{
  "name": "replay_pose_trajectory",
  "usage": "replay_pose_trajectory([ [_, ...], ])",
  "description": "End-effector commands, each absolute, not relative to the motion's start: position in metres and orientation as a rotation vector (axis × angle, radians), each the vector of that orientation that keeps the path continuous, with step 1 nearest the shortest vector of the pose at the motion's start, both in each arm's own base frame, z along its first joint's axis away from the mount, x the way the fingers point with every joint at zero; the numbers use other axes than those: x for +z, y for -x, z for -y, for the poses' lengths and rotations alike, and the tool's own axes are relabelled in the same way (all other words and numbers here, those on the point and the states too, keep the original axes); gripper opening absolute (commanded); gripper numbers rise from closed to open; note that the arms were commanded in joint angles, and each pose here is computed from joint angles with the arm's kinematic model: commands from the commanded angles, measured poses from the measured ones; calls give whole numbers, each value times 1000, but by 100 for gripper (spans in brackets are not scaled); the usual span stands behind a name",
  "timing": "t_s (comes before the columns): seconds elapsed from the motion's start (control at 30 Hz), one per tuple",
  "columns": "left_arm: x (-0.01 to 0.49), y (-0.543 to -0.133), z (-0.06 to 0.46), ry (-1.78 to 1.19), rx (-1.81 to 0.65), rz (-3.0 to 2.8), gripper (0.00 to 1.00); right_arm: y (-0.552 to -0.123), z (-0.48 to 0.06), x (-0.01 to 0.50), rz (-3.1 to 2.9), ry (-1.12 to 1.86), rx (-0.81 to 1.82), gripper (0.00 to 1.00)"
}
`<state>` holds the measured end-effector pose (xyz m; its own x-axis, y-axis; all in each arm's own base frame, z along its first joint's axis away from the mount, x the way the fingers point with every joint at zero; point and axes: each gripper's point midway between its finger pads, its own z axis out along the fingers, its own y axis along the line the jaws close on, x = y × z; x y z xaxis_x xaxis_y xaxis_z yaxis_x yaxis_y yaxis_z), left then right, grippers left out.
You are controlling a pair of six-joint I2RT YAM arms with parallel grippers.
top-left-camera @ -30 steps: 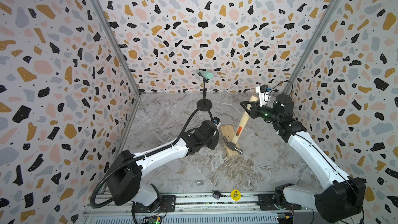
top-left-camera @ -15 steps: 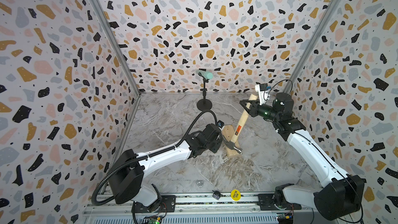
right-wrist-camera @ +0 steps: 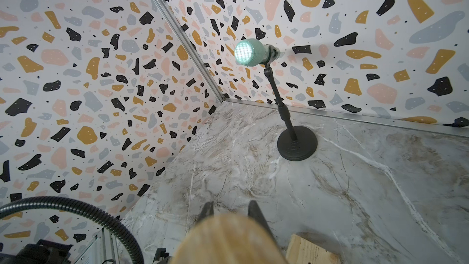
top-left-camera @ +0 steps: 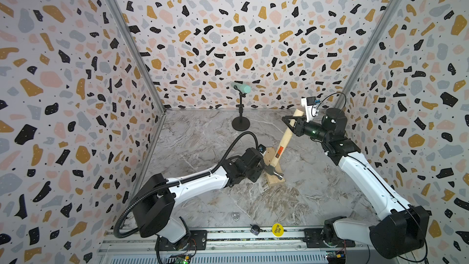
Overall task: Use a claw hammer to pull out a nail
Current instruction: Pick up the nail with the hammer.
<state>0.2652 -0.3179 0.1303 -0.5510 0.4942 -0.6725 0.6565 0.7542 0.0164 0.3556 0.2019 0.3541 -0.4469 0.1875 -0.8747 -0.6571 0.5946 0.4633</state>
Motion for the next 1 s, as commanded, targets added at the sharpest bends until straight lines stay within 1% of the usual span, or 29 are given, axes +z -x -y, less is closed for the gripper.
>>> replay_pose_trajectory([
  [0.0, 130, -266, 322, -868, -311, -2243, 27, -345, -203, 419, -1608, 414, 1069, 0],
  [0.27, 129, -266, 323, -873, -310, -2246, 22, -344, -204, 422, -1600, 416, 1077, 0],
  [0.47, 128, -267, 323, -873, -307, -2246, 21, -343, -204, 424, -1594, 416, 1080, 0],
  [0.97, 127, -268, 325, -876, -301, -2247, 14, -341, -203, 427, -1589, 418, 1076, 0],
])
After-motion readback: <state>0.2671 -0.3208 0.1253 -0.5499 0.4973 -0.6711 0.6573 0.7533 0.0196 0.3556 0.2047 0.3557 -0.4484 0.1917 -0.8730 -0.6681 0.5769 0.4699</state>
